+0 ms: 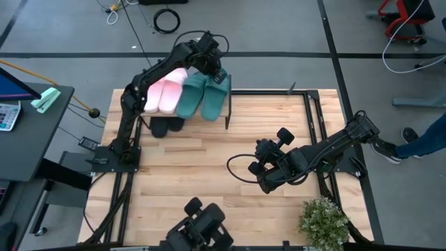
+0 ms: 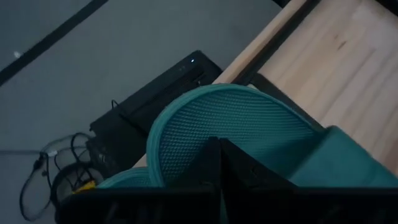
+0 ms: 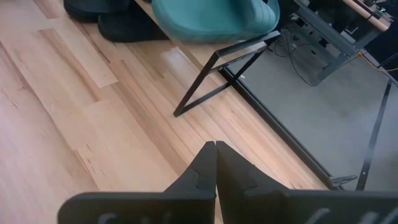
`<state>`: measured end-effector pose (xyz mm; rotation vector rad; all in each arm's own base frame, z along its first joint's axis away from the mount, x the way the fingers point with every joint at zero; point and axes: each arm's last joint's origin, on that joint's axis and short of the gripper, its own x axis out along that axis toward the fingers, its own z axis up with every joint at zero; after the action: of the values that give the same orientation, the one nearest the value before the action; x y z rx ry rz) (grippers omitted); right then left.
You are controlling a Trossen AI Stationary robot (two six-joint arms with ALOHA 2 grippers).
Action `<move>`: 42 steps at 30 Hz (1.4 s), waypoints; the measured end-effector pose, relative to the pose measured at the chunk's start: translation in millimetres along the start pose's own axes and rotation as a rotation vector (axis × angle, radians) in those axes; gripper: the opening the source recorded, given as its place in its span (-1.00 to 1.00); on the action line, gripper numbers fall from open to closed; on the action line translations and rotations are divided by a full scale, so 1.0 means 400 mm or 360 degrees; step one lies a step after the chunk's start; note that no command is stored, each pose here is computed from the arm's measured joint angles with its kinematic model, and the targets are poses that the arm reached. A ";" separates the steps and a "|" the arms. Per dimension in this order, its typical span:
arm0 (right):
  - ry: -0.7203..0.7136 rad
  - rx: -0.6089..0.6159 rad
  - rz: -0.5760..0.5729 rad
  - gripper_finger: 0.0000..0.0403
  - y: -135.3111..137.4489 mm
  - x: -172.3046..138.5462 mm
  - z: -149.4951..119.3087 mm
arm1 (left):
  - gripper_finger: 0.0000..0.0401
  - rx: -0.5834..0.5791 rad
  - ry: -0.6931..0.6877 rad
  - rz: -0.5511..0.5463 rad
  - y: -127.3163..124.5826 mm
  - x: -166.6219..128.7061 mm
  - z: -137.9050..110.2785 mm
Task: Pick and place slides into the shelf
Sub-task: Adjust the green slides on the shelf
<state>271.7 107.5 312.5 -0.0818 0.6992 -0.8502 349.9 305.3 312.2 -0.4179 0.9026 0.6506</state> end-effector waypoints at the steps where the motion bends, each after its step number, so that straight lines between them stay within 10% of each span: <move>1: 0.0000 0.0000 0.0000 -0.98 0.000 0.000 0.000 | -0.99 -0.0020 0.0019 0.0002 0.001 0.011 -0.002; 28: -0.0002 0.0002 0.0004 -0.98 0.001 0.000 0.001 | -0.97 -0.0047 0.0115 -0.0024 -0.061 0.082 -0.021; 42: -0.0002 -0.0002 0.0003 -0.98 0.001 0.000 0.000 | -0.96 -0.0036 0.0052 0.0060 -0.084 -0.117 -0.001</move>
<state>271.9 107.9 312.5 -0.0828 0.6989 -0.8476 351.2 264.3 352.8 -0.4337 0.9364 0.6907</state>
